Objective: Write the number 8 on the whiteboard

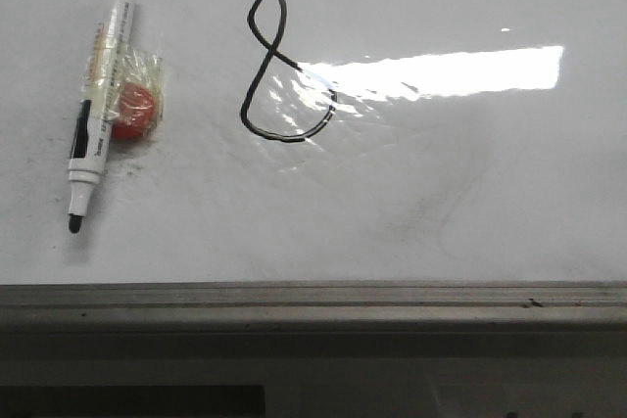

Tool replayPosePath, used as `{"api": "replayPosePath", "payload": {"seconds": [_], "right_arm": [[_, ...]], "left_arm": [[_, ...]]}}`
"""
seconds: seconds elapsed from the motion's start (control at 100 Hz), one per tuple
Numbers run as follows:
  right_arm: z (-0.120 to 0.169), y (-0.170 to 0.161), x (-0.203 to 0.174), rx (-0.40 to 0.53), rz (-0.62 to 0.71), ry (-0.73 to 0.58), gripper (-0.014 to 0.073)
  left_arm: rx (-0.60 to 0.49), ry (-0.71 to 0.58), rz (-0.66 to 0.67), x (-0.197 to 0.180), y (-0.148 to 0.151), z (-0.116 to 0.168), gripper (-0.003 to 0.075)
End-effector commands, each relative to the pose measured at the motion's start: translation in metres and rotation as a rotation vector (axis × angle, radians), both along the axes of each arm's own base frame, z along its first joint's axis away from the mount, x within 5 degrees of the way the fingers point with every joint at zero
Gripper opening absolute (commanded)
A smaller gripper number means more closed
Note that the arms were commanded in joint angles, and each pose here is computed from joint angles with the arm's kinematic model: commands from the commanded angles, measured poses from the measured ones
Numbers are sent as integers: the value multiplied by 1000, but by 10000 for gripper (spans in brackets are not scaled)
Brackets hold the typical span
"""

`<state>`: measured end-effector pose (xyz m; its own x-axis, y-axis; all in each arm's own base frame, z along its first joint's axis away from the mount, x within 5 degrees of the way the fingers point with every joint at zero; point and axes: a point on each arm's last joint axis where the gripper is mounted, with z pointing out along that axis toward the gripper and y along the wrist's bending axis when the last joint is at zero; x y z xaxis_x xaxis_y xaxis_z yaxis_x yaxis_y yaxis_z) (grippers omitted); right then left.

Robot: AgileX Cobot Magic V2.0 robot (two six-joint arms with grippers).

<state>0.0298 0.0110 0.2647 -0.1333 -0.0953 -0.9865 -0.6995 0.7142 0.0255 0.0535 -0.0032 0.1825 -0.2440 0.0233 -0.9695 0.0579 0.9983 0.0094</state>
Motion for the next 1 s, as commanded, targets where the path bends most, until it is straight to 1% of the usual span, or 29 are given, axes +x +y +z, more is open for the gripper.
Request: {"api": "replayPosePath", "payload": {"seconds": [0.0, 0.3, 0.42, 0.66, 0.76, 0.82, 0.93, 0.99], "right_arm": [[14, -2, -3, 68, 16, -77, -64], [14, -2, -3, 67, 15, -78, -63], [13, -5, 1, 2, -28, -150, -64], [0, 1, 4, -16, -23, -162, -64], [-2, 6, 4, 21, -46, -211, -63], [-3, 7, 5, 45, -84, -239, -64], [-3, 9, 5, 141, -157, -257, -64], [-4, 9, 7, 194, -219, -274, -63]], "left_arm": [[-12, -49, 1, 0, 0, -5, -20], [-12, -49, 1, 0, 0, -5, -20], [-12, -49, 1, 0, 0, -5, -20], [-12, -49, 1, 0, 0, -5, -20], [-12, -49, 1, 0, 0, -5, -20], [-12, -49, 1, 0, 0, -5, -20], [-12, -49, 1, 0, 0, -5, -20], [-12, -49, 1, 0, 0, -5, -20]]}}
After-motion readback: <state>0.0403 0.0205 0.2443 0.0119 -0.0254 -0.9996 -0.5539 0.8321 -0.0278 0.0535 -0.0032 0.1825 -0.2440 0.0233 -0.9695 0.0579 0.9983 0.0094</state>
